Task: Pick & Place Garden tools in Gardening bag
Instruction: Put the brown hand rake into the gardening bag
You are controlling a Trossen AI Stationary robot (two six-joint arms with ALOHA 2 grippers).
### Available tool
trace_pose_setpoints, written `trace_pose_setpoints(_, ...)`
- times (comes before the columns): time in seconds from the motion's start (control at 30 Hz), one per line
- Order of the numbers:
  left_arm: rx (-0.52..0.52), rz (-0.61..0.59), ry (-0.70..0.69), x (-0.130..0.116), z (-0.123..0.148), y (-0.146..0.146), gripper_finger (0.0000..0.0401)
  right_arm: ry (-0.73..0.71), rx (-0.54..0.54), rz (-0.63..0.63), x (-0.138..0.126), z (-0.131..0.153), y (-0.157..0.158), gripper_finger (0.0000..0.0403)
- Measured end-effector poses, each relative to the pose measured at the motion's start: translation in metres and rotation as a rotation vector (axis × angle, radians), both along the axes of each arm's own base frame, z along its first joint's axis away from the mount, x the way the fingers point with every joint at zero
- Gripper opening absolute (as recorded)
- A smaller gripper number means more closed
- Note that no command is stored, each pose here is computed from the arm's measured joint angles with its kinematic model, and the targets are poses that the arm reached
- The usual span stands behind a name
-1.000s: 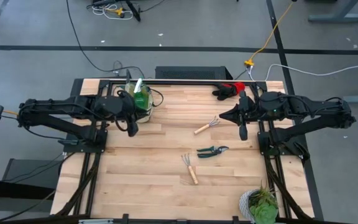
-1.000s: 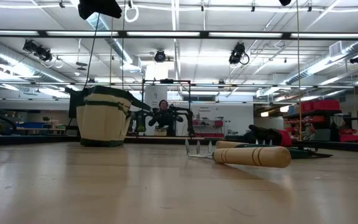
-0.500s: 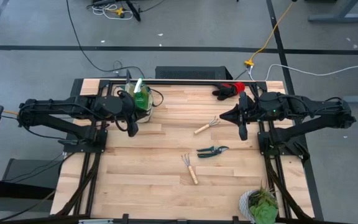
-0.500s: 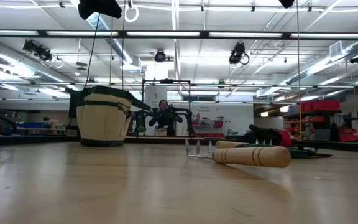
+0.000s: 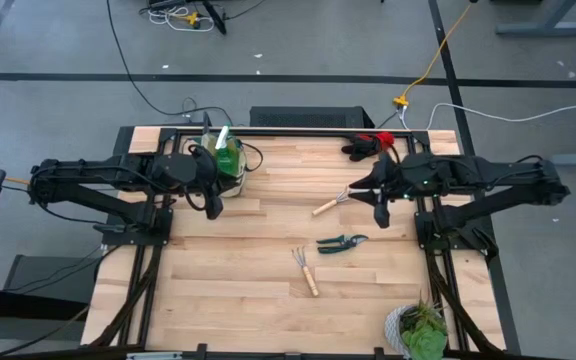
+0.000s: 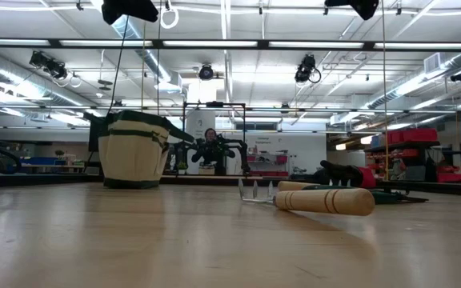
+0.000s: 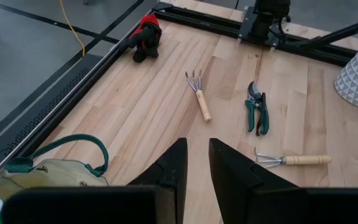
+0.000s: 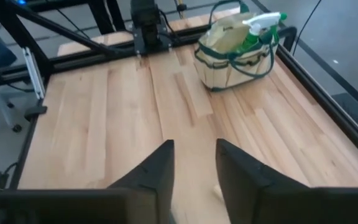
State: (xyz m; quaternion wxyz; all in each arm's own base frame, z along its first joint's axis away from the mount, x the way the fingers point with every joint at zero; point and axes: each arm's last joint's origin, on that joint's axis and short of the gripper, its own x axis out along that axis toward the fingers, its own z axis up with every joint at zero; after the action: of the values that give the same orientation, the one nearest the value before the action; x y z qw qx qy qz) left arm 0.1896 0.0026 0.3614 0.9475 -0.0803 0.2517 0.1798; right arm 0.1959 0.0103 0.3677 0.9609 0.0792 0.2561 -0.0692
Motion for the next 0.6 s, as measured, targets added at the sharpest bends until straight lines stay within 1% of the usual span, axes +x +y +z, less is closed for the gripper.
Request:
trace_pose_setpoints(0.23,-0.001,0.000,-0.027,0.001,0.002,0.000,0.0071,0.107,-0.008,-0.031,0.017,-0.016,-0.006,0.0179)
trace_pose_setpoints(0.4,-0.001,0.000,-0.028,0.001,0.002,0.000,0.0071,0.198,-0.018,0.011,0.025,-0.028,-0.013,0.0205)
trace_pose_setpoints(0.6,-0.001,0.000,-0.035,0.002,0.003,0.000,0.0071,0.326,-0.054,0.064,0.036,-0.045,-0.027,0.0220)
